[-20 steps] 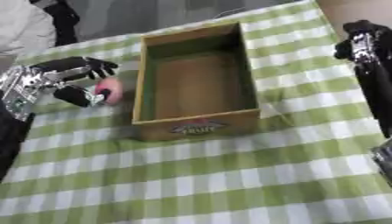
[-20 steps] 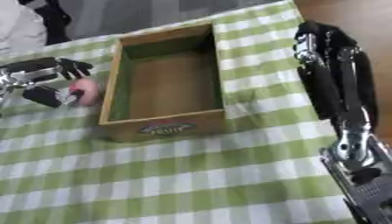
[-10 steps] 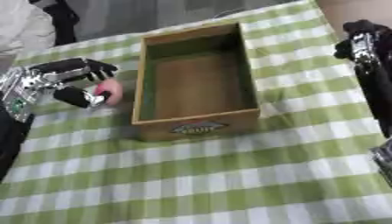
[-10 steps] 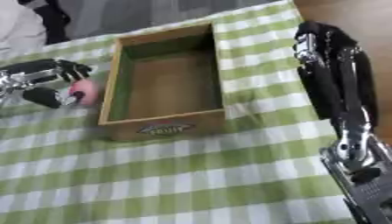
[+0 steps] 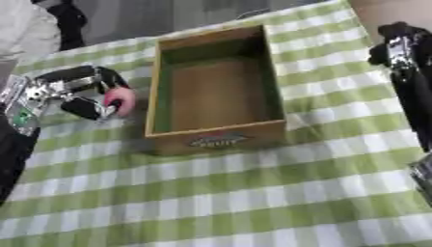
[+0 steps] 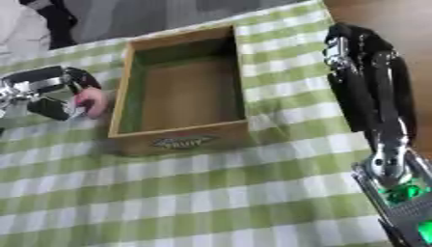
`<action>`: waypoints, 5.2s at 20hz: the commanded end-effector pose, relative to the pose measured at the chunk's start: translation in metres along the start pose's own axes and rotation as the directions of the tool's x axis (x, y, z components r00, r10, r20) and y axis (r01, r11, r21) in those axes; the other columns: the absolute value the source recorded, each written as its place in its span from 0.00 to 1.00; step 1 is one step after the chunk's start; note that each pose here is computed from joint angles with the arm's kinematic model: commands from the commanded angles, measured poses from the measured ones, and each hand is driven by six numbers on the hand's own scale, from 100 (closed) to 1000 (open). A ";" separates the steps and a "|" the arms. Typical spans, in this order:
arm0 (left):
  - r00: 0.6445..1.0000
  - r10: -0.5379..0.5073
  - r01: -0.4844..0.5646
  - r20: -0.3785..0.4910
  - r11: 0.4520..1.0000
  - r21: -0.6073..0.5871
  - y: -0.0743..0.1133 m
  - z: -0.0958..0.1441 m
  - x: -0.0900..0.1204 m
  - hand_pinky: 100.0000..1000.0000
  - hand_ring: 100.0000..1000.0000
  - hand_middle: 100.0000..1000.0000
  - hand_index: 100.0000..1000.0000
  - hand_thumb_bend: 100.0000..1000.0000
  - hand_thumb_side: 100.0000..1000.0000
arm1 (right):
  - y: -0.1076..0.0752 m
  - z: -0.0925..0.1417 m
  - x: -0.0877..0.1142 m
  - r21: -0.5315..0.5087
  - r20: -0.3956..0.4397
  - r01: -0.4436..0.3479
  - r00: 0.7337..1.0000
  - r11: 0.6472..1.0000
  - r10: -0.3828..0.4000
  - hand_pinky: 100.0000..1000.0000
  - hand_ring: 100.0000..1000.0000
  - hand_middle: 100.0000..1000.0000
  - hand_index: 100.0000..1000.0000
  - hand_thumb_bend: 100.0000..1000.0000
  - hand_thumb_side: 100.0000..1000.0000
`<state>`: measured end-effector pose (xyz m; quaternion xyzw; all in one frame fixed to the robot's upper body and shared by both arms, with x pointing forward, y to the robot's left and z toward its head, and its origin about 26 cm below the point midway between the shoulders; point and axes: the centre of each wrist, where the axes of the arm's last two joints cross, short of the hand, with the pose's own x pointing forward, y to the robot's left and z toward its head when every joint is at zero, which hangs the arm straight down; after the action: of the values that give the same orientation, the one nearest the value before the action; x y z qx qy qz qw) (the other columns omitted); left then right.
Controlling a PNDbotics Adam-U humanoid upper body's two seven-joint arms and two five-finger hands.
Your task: Pick up objects on the table and place them in the box.
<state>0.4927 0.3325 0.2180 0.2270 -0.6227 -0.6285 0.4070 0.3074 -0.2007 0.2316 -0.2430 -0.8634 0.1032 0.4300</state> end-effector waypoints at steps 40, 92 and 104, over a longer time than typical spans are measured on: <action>0.894 -0.267 0.175 0.358 0.947 0.269 0.093 0.038 0.016 0.24 0.41 0.46 0.57 0.00 0.23 | -0.002 0.000 0.006 -0.012 0.030 0.024 0.999 1.000 -0.024 0.75 0.61 0.53 0.76 0.00 0.96; 0.718 -0.394 0.296 0.574 0.919 0.261 0.043 -0.061 0.138 0.27 0.47 0.49 0.62 0.00 0.21 | -0.005 -0.010 0.015 -0.269 0.094 0.143 0.988 0.952 -0.122 0.75 0.59 0.51 0.75 0.00 0.90; 0.731 -0.438 0.415 0.523 0.894 0.168 0.029 -0.068 0.136 0.51 0.63 0.61 0.71 0.00 0.14 | -0.004 -0.009 0.014 -0.265 0.091 0.145 0.988 0.953 -0.125 0.75 0.58 0.51 0.75 0.00 0.90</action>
<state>0.4771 0.1838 0.2587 0.2021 -0.7377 -0.6281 0.1431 0.3096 -0.1973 0.2414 -0.2387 -0.8937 -0.0356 0.3784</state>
